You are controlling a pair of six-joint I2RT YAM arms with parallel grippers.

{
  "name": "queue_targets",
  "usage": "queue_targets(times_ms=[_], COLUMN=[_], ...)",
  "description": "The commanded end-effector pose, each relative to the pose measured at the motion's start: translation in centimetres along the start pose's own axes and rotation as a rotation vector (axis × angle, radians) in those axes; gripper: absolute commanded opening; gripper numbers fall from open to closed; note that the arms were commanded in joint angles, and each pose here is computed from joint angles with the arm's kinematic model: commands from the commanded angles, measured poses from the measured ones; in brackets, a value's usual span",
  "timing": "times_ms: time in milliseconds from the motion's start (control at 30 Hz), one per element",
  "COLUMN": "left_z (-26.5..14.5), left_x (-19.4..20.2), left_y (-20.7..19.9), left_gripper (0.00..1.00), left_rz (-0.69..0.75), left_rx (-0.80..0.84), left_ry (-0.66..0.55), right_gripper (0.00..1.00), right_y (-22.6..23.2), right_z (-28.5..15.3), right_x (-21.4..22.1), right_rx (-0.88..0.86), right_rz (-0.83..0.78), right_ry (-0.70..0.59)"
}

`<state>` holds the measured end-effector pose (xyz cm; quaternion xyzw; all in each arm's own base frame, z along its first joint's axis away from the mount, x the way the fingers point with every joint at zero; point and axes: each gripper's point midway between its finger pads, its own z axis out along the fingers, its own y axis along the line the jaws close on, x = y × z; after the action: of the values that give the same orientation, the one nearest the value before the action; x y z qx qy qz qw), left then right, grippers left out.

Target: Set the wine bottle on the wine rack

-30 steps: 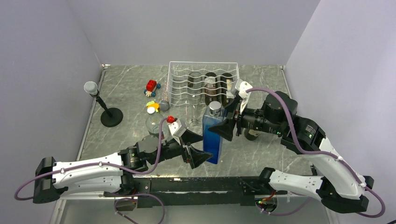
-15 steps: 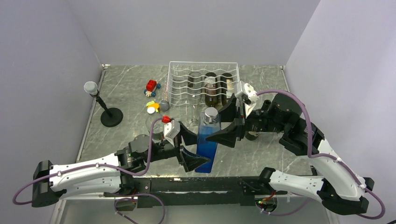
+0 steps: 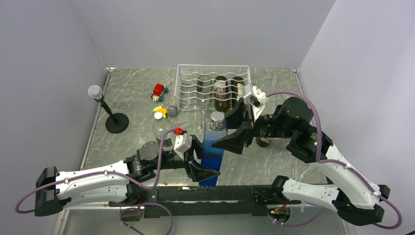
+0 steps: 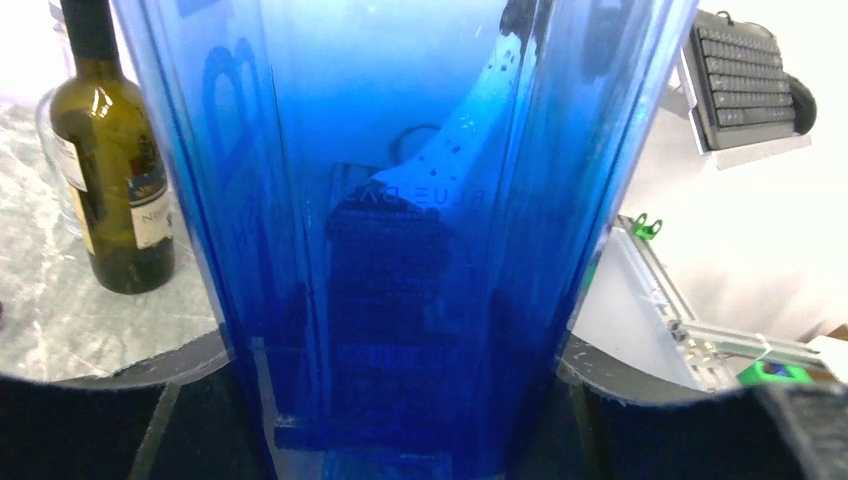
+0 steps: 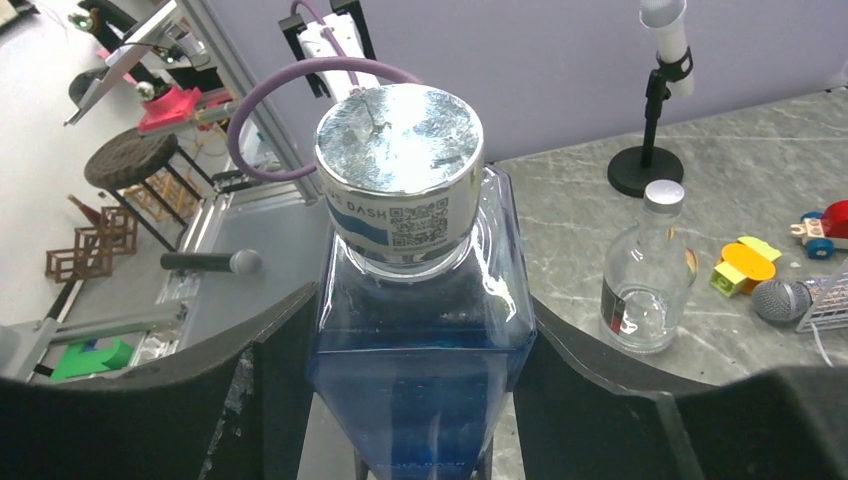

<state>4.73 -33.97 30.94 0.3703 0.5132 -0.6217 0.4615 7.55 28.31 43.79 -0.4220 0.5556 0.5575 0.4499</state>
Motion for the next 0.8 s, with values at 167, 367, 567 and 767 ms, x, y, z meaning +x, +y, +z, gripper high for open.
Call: queue_targets(times_ms=[167,367,567,767], left_z=[-1.0,-2.4,-3.3,-2.6], left_x=[-1.2,-3.5,-4.3,-1.9], left_y=[2.1,4.1,4.3,5.8], left_gripper=[0.01,0.01,0.01,0.01], left_rz=[0.078,0.234,0.394,0.531], left_rx=[-0.137,-0.272,-0.286,-0.299], left_ry=[0.003,0.004,0.064,0.236], right_gripper=[0.5,1.0,1.0,1.0], right_y=[2.6,-0.2,-2.9,-5.9], right_z=[-2.4,-4.4,-7.8,-9.0], right_x=[-5.2,-3.4,-4.4,-3.9], right_rx=[-0.004,0.192,0.456,0.658], right_rz=[-0.126,-0.113,-0.116,-0.013], right_ry=[-0.166,-0.136,-0.115,-0.032])
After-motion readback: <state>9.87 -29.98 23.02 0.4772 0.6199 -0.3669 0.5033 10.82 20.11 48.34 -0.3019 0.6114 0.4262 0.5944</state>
